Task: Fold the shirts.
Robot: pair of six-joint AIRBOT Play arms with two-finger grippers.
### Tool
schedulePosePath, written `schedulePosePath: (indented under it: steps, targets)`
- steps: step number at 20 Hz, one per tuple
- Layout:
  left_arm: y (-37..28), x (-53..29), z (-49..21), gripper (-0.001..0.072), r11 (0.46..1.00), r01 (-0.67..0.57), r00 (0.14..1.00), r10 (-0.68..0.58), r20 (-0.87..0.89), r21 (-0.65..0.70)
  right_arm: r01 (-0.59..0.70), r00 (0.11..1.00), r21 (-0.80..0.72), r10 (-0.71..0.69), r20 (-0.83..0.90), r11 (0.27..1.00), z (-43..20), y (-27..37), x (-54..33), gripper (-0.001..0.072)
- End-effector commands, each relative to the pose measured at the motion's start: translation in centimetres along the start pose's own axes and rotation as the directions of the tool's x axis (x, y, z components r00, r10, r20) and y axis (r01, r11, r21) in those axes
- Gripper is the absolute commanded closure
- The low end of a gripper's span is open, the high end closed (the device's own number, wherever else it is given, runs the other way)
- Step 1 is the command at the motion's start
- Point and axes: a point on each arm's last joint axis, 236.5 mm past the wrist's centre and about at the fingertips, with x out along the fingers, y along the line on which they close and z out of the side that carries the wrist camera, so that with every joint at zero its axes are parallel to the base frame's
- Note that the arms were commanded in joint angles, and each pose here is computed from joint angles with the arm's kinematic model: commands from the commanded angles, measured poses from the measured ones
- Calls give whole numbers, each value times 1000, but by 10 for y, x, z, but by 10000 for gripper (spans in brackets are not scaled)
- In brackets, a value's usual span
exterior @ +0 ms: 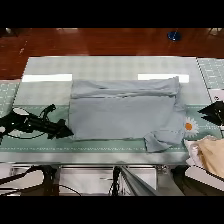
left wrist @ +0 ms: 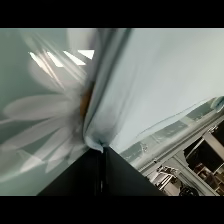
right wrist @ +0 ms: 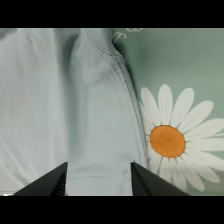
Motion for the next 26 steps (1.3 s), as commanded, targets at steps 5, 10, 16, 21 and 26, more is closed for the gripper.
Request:
schedulePosePath:
  steps: [5,10,16,21,26]
  targets:
    - [8,-4,5,681,1000,26,1000,-26,13,-7,220,968,33,-214,-129,975,-40,-42,-15,288]
    - [16,-16,10,681,998,56,997,-56,53,-7,211,942,56,-187,-280,976,-91,-55,14,229]
    - [22,-24,14,680,997,74,994,-72,80,-14,195,940,54,-171,-294,979,-109,-64,39,229]
    - [21,-24,14,681,997,74,994,-73,80,-15,92,966,84,-68,-251,992,-99,-40,46,230]
    - [21,-24,13,681,997,76,994,-75,77,-14,30,972,87,-9,-234,996,-93,-24,44,233]
